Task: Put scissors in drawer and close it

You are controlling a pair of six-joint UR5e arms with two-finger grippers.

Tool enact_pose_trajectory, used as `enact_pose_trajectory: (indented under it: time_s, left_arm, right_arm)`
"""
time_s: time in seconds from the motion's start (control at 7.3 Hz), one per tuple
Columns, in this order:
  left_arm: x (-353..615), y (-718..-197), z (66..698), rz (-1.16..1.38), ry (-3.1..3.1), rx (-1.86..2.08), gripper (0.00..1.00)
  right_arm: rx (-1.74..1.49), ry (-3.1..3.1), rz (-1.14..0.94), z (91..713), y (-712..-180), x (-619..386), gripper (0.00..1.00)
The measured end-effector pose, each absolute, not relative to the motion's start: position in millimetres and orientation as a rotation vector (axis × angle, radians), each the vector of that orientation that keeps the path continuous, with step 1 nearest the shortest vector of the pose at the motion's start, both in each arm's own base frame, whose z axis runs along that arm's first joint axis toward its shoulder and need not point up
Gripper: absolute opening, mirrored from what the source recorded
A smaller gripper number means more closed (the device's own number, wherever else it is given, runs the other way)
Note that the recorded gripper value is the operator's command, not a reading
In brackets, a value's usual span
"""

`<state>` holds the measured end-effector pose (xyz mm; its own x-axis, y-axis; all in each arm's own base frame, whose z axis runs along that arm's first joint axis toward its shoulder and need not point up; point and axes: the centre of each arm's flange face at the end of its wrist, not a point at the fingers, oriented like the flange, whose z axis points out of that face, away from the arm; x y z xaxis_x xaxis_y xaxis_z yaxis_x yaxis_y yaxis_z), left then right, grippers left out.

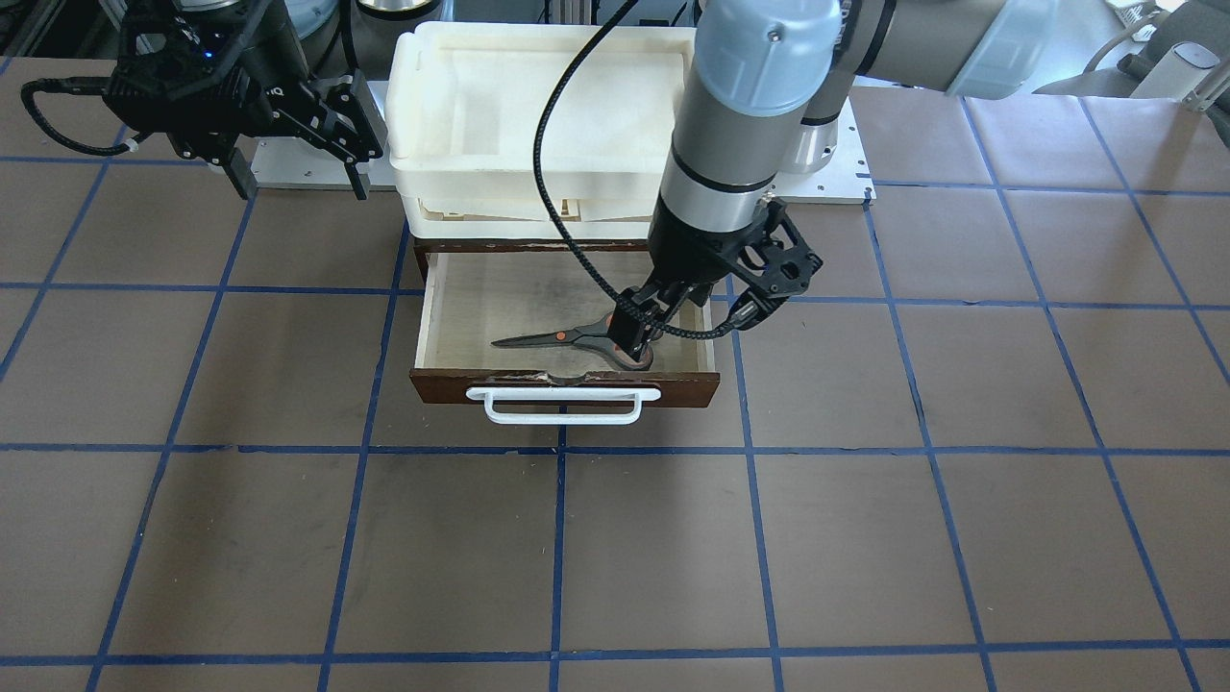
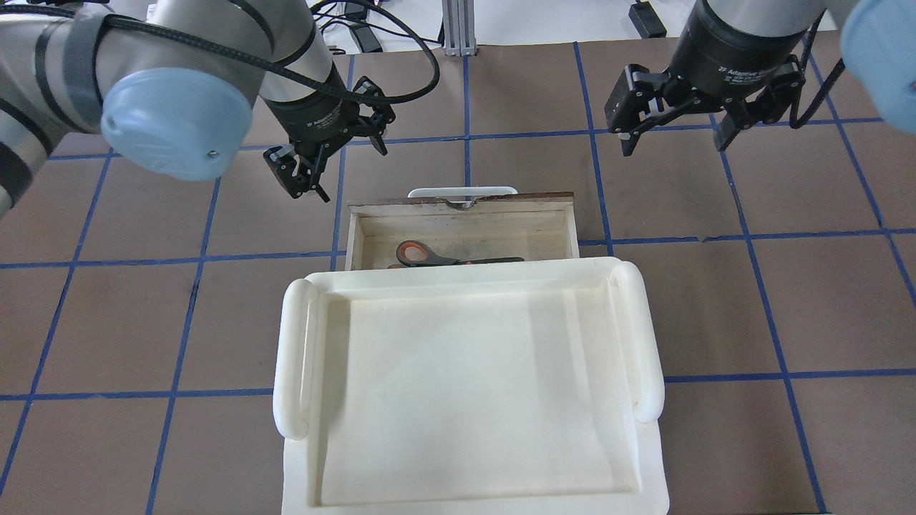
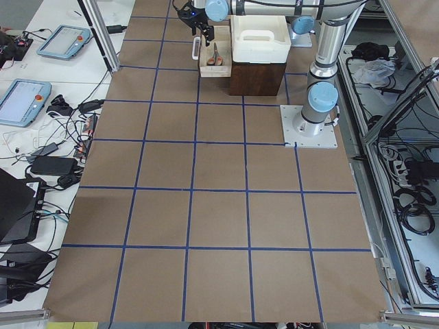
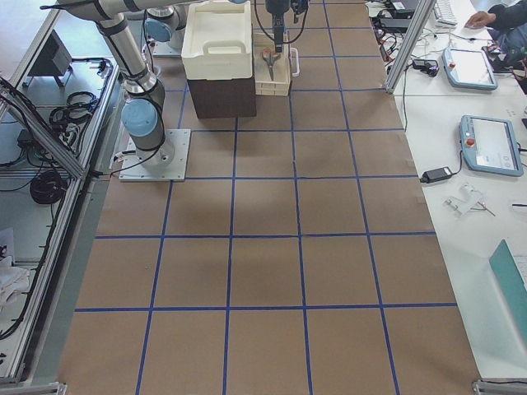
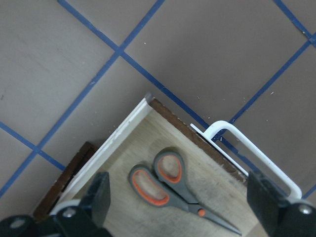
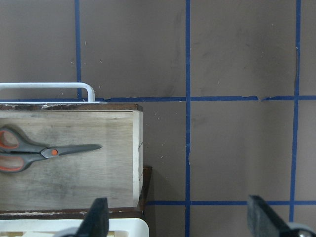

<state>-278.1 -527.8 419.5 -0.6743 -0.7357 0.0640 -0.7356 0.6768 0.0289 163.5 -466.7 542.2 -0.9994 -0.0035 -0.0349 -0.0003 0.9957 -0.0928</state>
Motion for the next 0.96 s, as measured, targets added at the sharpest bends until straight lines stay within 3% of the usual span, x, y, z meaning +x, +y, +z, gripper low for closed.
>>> enact_pose_trajectory:
  time_s: [0.96]
  left_arm:
    - [-332.4,-524.0,371.4,-0.182,-2.618,1.608,1.0]
  right_arm:
    - [0.019,3.095,-0.216,552.6,-460.7,156.4,1.0]
